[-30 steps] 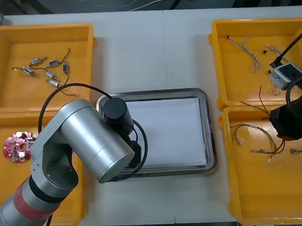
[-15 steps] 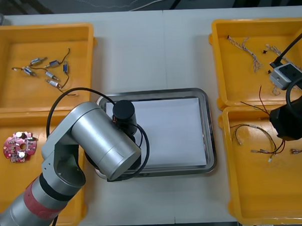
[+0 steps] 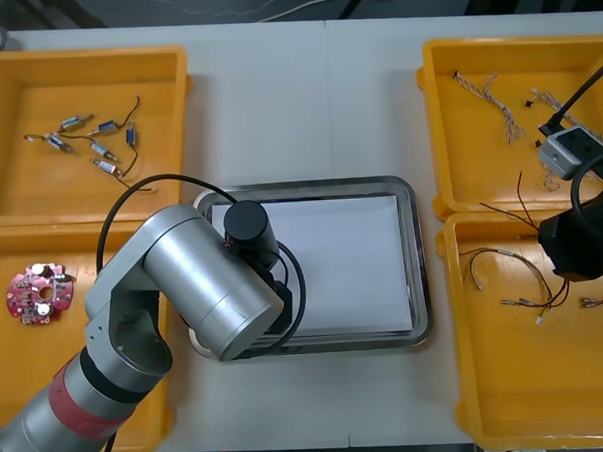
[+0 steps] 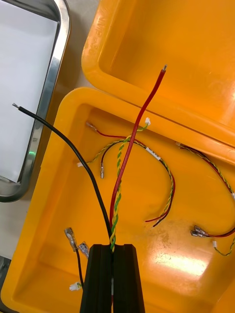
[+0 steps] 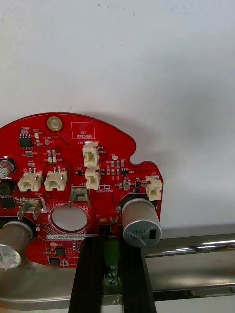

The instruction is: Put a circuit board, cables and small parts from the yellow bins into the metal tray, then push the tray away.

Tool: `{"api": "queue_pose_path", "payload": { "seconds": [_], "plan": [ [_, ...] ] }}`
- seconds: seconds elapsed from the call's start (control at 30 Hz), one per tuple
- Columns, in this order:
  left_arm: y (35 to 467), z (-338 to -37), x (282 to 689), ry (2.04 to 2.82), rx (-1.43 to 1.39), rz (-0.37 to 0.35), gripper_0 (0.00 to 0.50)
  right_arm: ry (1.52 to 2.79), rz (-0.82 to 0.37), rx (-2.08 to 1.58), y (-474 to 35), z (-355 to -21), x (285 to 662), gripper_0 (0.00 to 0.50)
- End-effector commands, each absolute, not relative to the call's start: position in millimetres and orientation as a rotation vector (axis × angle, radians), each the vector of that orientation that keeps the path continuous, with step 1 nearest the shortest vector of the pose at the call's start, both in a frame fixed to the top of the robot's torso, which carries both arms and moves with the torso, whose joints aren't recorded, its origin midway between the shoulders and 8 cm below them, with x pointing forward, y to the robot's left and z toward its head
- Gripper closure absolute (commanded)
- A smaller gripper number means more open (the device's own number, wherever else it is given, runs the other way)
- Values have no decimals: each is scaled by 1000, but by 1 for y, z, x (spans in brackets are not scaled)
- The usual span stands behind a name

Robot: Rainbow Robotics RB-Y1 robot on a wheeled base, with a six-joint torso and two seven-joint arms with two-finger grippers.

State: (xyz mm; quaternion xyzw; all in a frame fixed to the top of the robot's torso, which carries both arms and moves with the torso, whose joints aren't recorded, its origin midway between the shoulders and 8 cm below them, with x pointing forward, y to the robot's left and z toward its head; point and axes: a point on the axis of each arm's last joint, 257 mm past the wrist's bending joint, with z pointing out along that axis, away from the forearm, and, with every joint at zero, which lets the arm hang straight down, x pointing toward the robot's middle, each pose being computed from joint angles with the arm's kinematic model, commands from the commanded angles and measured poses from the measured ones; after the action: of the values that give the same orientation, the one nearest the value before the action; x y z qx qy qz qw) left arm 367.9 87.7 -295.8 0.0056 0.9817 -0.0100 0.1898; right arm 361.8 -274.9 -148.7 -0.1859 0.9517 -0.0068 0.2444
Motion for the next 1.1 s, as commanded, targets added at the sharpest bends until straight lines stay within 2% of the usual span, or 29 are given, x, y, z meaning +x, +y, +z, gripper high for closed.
{"api": "queue_pose_path", "payload": {
  "seconds": [0.03, 0.47, 1.1],
  "plan": [
    [62, -290, 364, 2742, 152, -71, 500, 2574, -57, -502, -276, -136, 363, 500],
    [59, -298, 363, 2736, 169, -79, 500, 2574, -57, -502, -276, -136, 363, 500],
    [71, -304, 374, 2716, 151, -18, 500, 2574, -57, -502, -276, -136, 363, 500]
  ]
}}
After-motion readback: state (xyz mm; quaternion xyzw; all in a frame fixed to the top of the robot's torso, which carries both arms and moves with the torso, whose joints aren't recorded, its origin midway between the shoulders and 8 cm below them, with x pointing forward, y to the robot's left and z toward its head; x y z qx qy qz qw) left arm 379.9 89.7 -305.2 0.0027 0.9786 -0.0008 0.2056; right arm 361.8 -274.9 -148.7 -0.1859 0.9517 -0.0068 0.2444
